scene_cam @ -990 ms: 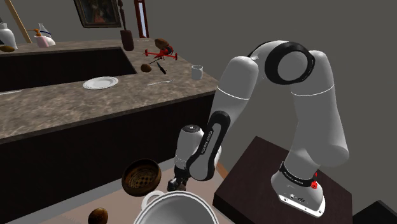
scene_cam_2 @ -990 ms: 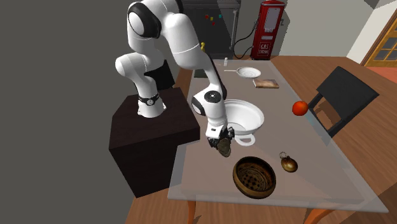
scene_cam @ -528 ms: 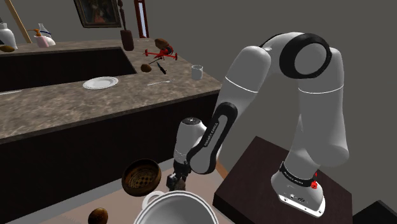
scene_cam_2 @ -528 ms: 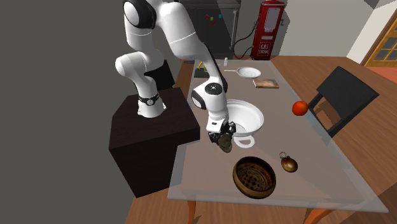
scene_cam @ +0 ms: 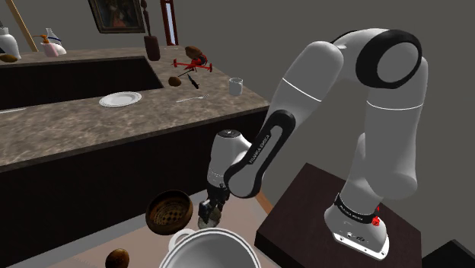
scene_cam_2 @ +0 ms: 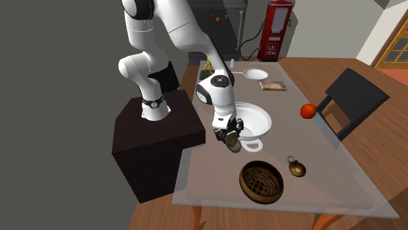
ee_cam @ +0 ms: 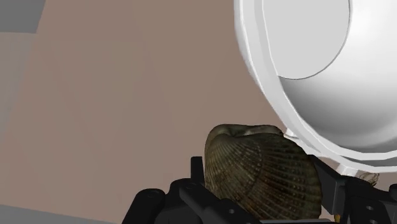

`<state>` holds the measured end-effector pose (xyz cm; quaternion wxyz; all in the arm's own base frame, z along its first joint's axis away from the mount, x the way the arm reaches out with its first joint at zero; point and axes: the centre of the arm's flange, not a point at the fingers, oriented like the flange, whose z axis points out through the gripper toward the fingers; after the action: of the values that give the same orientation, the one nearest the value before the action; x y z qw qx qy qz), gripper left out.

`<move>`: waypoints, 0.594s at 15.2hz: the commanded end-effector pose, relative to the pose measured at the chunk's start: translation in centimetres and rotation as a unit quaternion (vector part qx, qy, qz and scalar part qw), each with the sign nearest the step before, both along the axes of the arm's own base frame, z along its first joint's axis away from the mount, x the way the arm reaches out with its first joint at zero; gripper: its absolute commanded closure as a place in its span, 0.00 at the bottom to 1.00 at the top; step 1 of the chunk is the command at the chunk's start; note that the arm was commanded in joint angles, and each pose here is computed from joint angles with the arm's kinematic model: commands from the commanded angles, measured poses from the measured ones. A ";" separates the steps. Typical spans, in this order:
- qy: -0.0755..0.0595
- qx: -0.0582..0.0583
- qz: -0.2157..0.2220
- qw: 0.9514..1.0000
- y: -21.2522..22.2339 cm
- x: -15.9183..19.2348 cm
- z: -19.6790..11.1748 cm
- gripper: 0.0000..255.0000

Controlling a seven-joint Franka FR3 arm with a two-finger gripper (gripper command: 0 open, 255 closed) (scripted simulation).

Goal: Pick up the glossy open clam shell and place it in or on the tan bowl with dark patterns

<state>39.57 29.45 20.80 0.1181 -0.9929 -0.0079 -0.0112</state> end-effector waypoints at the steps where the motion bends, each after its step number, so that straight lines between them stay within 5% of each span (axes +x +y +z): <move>1: 0.000 0.000 0.000 1.000 0.0 -0.1 1.1 1.00; 9: 0.000 0.000 0.000 1.000 0.0 -0.1 5.3 1.00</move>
<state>39.51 29.39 25.51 0.1183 -0.9929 -0.0081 -0.0116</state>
